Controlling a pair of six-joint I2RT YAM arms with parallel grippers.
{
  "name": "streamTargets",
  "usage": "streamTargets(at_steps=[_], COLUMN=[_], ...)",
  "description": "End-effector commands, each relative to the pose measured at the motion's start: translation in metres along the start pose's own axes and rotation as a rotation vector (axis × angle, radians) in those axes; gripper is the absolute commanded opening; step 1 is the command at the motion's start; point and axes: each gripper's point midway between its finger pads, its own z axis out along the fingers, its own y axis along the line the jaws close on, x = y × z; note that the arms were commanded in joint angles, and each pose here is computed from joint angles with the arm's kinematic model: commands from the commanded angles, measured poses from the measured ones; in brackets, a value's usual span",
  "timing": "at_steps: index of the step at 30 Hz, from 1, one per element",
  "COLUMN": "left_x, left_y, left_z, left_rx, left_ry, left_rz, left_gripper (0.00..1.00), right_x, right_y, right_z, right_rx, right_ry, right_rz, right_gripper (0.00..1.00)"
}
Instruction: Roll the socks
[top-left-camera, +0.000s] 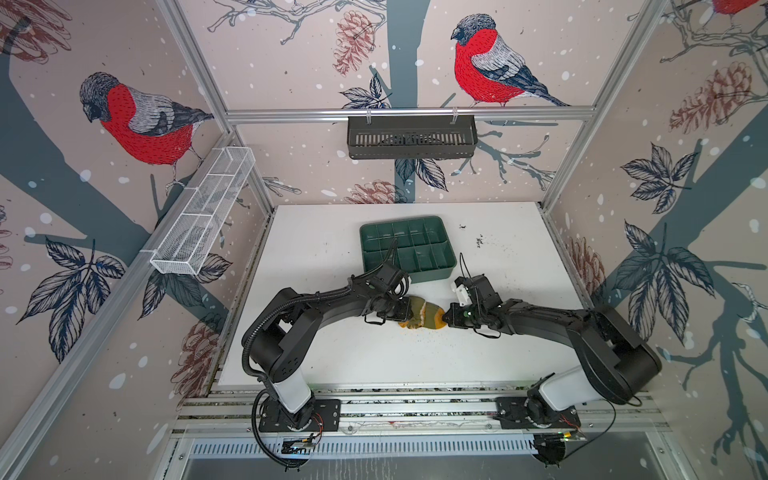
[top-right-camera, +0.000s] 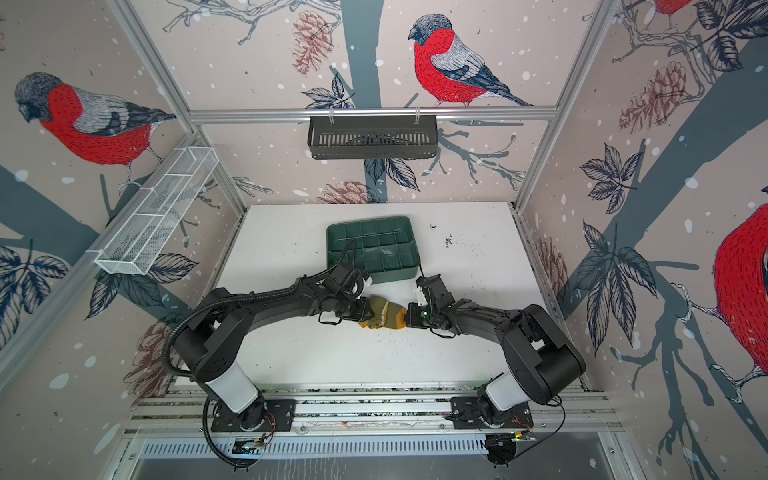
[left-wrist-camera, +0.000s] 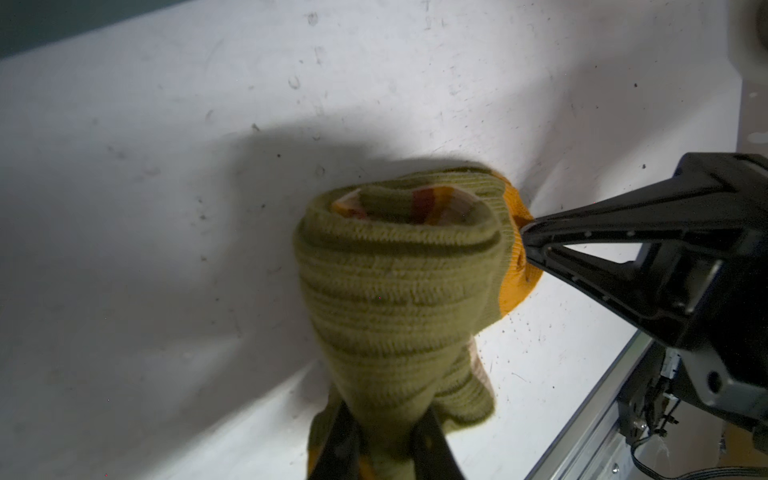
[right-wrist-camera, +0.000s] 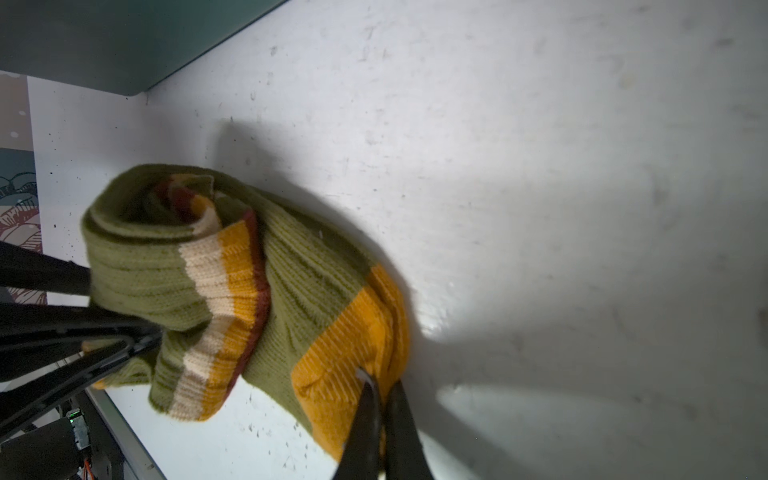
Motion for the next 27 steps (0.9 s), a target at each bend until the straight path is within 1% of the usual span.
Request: streamTargets(at_steps=[1, 2, 5, 8, 10, 14, 18, 21, 27], left_x=[0.008, 0.0, 0.002, 0.001, 0.001, 0.0, -0.002, -0.002, -0.002], left_y=[0.012, 0.007, 0.007, 0.006, 0.006, 0.004, 0.002, 0.0, -0.003], left_z=[0.003, 0.001, 0.001, 0.0, -0.002, -0.004, -0.004, -0.002, 0.001], left_rx=[-0.1, -0.106, -0.145, -0.168, -0.188, -0.206, -0.215, -0.218, -0.212], left_ry=[0.033, 0.022, 0.04, 0.046, 0.05, 0.053, 0.058, 0.066, 0.073], left_rz=[0.013, 0.027, 0.044, 0.056, 0.064, 0.072, 0.076, 0.08, 0.076], left_gripper=[0.09, 0.09, 0.08, 0.08, 0.08, 0.08, 0.08, 0.08, 0.08], right_x=[0.003, 0.002, -0.003, -0.014, -0.021, -0.028, -0.025, -0.019, -0.018], right_y=[-0.002, -0.002, 0.0, 0.004, 0.009, 0.028, 0.044, 0.058, 0.072], right_z=[0.0, -0.001, -0.006, -0.016, -0.023, -0.031, -0.028, -0.02, -0.004], right_rx=[0.012, 0.012, 0.015, 0.026, 0.021, -0.029, -0.093, -0.152, -0.214], right_ry=[0.009, 0.005, -0.016, -0.062, -0.09, -0.117, -0.102, -0.085, -0.075], right_rz=[-0.006, -0.004, -0.009, -0.025, -0.041, -0.07, -0.089, -0.094, -0.078], right_gripper=[0.03, 0.09, 0.18, 0.24, 0.25, 0.24, 0.13, 0.09, 0.08])
